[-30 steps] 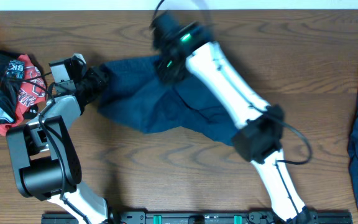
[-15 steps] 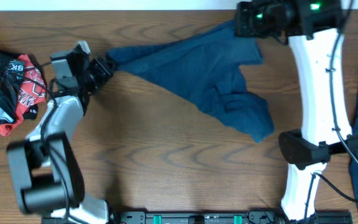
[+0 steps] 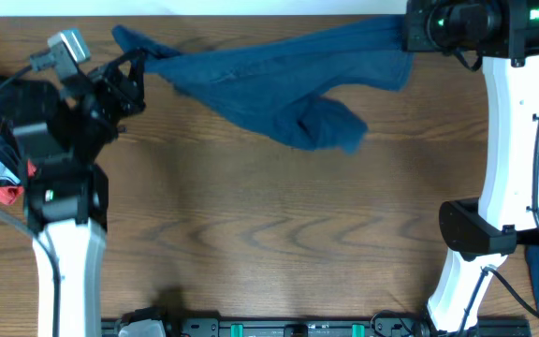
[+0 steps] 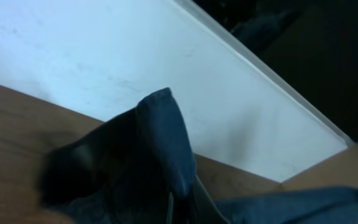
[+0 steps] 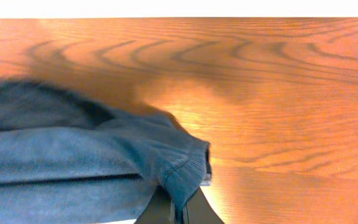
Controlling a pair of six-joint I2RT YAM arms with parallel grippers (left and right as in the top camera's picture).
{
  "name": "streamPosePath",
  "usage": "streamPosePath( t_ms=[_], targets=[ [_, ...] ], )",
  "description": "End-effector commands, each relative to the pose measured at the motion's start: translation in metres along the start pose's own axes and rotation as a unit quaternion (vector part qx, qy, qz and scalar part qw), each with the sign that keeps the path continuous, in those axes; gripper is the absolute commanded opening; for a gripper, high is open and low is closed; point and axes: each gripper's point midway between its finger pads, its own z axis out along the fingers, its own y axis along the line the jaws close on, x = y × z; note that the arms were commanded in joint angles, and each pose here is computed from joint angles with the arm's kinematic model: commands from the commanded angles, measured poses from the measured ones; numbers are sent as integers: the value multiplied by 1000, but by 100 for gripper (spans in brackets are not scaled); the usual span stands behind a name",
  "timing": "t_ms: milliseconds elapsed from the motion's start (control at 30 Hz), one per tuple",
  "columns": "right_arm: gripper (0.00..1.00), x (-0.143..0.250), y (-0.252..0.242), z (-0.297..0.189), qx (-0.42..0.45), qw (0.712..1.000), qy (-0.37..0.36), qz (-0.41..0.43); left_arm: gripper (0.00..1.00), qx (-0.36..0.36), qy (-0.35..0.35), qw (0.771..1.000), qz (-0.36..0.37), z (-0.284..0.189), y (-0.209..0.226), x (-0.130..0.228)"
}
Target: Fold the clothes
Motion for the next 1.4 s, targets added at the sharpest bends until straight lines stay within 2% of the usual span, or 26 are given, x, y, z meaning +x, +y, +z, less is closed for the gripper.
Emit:
streamPosePath(
  t_ms=[0, 267, 433, 600, 767, 1067, 1367],
  targets=[
    [2, -14, -75, -29, 141, 988, -48, 38, 6, -61, -59, 996, 41, -27, 4, -28],
    [1, -54, -95, -87, 142, 972, -173, 70, 6, -98, -25, 995, 18, -48, 10, -5],
    [1, -44, -75, -115, 96, 977, -183, 49, 6, -116, 12, 993, -8, -48, 20, 14],
    [1, 6, -24, -94, -23, 997, -68, 24, 6, -115, 14, 993, -15, -48, 20, 15],
    [1, 33, 27, -57, -87, 996, 18, -15, 6, -123, 26, 992, -21, -43, 28, 20],
    [1, 108, 101, 15, -123, 971, 174, -110, 5, -157, 76, 983, -49, -13, 65, 43],
    [1, 178, 138, 37, -128, 938, 273, -173, 6, -214, 120, 967, -65, 17, 118, 71]
  ],
)
